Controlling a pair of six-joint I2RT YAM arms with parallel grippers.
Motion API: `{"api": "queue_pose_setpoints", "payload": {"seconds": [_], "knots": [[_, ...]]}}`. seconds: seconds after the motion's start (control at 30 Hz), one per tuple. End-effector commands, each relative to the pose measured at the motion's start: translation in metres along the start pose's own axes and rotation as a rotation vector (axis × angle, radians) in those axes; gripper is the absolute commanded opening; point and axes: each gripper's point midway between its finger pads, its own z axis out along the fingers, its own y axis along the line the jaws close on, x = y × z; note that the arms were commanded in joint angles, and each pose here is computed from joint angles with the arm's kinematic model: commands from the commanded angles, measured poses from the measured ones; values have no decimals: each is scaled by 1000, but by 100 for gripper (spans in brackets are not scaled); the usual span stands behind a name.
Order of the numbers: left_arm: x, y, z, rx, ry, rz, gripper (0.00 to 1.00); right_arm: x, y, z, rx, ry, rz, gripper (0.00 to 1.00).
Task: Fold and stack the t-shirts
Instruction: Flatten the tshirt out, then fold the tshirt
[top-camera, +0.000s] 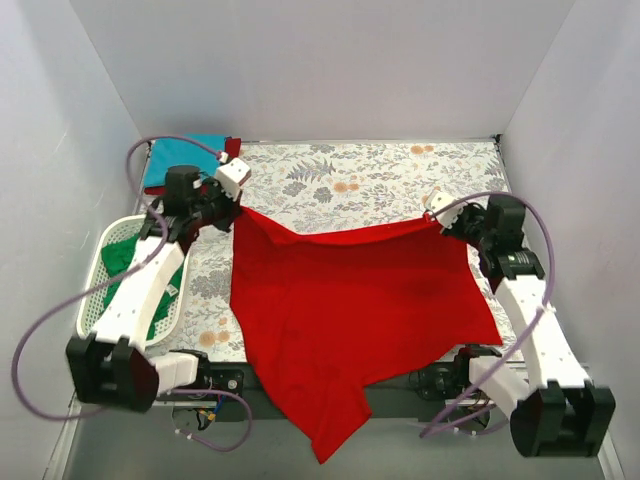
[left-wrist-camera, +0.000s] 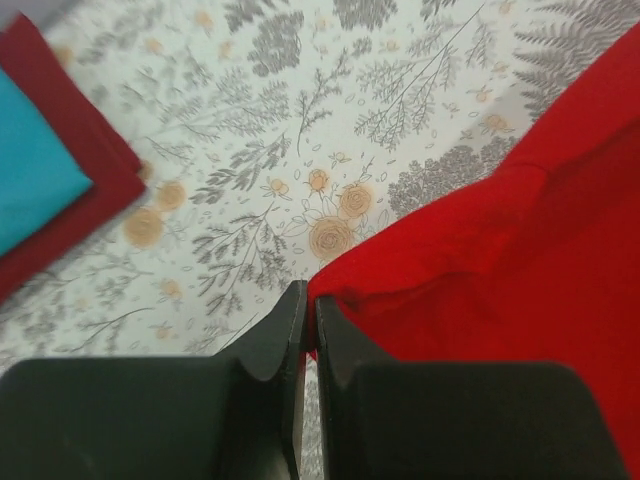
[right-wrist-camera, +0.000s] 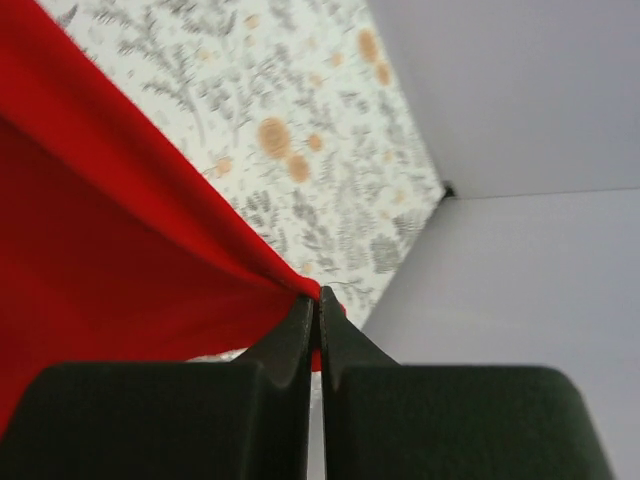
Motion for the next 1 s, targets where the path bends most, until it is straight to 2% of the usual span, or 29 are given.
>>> {"api": "queue_pose_setpoints", "payload": {"seconds": [0.0,0.03,0.07,0.1,0.17,0.2,0.23,0.3,0.43,0.5,0.53,0.6,0.77,0.97], "knots": [[17,16,53,-10,38,-33,0,7,-8,38,14,-17,-30,1],[23,20,65,-15,61,-37,0,13,-5,47,-1,-5,-26,1],[13,31,77,-36,41,-29,0,24,2,64,-40,24,-12,1],[33,38,100,-43,106,-50,0,27,1,73,-44,29,-8,1],[17,57,121,-73,95,-39,0,39,-2,98,-76,63,16,1],[34,63,144,-66,145,-56,0,43,-3,107,-85,75,27,1],[34,71,153,-86,157,-57,0,38,-21,115,-61,72,27,1],[33,83,180,-82,172,-57,0,54,-20,138,-88,111,51,1],[31,97,223,-68,182,-42,0,74,-33,169,-95,151,72,1],[51,93,247,-43,239,-32,0,81,-36,184,-106,164,73,1],[41,99,253,-49,223,-17,0,82,-37,189,-112,167,76,1],[54,99,269,-41,251,-1,0,86,-40,203,-124,178,88,1],[51,105,285,-51,254,7,0,95,-36,222,-157,201,124,1],[34,94,263,-36,273,13,0,92,-30,227,-208,188,138,1]]}}
